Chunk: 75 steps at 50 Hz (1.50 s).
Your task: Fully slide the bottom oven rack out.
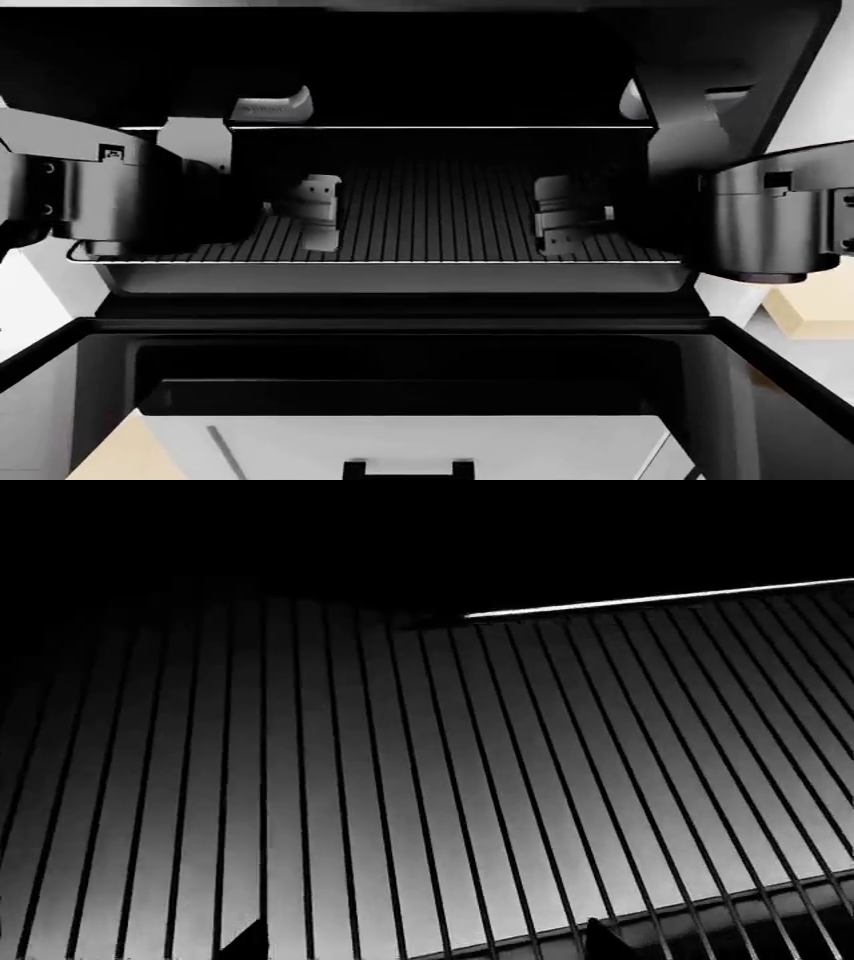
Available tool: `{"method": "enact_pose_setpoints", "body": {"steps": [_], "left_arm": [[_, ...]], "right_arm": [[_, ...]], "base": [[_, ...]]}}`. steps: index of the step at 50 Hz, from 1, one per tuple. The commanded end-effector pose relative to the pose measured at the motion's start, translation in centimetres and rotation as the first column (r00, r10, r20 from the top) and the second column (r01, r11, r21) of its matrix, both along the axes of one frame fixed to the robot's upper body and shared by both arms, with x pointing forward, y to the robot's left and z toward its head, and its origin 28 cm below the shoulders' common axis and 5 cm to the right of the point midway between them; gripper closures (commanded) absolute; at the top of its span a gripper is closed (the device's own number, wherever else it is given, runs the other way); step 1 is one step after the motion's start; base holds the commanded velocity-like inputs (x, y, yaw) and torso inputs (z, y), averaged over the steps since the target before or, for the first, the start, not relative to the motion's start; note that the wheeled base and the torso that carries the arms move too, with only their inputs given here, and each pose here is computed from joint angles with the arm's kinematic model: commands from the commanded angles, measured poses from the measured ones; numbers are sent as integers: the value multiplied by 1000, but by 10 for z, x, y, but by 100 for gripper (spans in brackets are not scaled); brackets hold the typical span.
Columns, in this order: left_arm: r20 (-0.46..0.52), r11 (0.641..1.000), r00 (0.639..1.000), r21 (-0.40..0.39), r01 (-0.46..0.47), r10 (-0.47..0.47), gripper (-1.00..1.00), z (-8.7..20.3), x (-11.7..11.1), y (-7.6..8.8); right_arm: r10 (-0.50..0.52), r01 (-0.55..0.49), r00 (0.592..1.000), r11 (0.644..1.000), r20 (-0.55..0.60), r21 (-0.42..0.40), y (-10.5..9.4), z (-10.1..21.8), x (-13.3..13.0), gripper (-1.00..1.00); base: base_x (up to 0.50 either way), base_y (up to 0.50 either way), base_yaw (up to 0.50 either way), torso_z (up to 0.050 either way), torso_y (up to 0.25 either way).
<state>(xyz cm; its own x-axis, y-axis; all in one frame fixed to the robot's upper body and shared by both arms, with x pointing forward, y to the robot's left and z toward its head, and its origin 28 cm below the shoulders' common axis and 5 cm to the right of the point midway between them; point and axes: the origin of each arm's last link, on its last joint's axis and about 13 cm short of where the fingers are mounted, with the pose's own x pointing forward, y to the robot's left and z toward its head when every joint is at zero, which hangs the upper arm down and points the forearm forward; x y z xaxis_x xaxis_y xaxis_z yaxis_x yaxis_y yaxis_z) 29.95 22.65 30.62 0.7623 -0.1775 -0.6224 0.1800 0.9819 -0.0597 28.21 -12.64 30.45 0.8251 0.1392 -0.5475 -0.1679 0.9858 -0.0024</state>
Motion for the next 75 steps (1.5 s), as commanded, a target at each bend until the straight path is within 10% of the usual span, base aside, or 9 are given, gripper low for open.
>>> {"method": "enact_pose_setpoints", "body": {"steps": [1,22,75], "left_arm": [[-16,999,1000,-41,-14,13,-100,-25,21,-6],[46,992,995,-95,-82,87,-100,-16,55,-1],[68,998,996,-2,-60,60,-100,3,54,-3]], "right_arm": [[-15,14,1000,1000,11,22,4,-13,24,-100],[-25,24,997,999,71,28,8,-7,51,-100],[-44,42,997,998,69,36,5,-2,55,-100]], "base": [[0,0,0,0,0],[0,0,0,0,0],[2,0,0,0,-89]]}}
